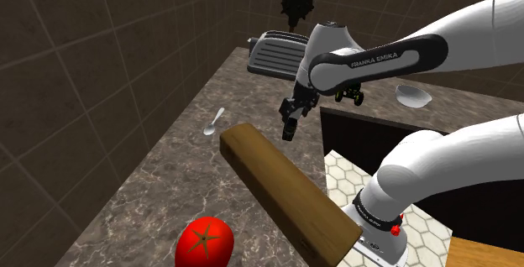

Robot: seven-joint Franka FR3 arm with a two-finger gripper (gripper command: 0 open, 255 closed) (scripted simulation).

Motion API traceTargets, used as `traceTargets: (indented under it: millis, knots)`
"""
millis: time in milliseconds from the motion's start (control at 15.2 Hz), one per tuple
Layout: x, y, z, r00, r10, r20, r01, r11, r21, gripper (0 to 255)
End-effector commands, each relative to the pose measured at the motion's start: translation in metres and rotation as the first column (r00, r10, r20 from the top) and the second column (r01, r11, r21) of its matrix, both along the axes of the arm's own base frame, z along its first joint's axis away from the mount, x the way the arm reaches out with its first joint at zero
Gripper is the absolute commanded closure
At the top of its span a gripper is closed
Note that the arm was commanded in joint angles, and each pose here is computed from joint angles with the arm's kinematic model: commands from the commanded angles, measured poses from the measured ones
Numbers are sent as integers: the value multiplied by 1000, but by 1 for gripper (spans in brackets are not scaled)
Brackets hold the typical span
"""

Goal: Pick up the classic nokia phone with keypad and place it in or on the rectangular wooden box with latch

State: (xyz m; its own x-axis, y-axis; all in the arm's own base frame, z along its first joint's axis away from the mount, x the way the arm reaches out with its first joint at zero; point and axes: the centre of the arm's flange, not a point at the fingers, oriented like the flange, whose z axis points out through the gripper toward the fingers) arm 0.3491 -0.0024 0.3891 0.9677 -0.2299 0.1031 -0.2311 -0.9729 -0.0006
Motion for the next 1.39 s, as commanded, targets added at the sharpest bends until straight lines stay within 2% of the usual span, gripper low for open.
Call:
traceTargets:
  millis: [0, 330, 858, 924, 1320]
  knots:
    - [2, -1, -11, 1000, -6, 4, 6, 1000, 0, 0]
    - [5, -2, -40, 1000, -6, 4, 6, 1000, 0, 0]
    - [5, -2, -40, 1000, -6, 4, 6, 1000, 0, 0]
    - [5, -2, -40, 1000, -6, 4, 6, 1000, 0, 255]
    - [5, -2, -40, 1000, -6, 4, 6, 1000, 0, 255]
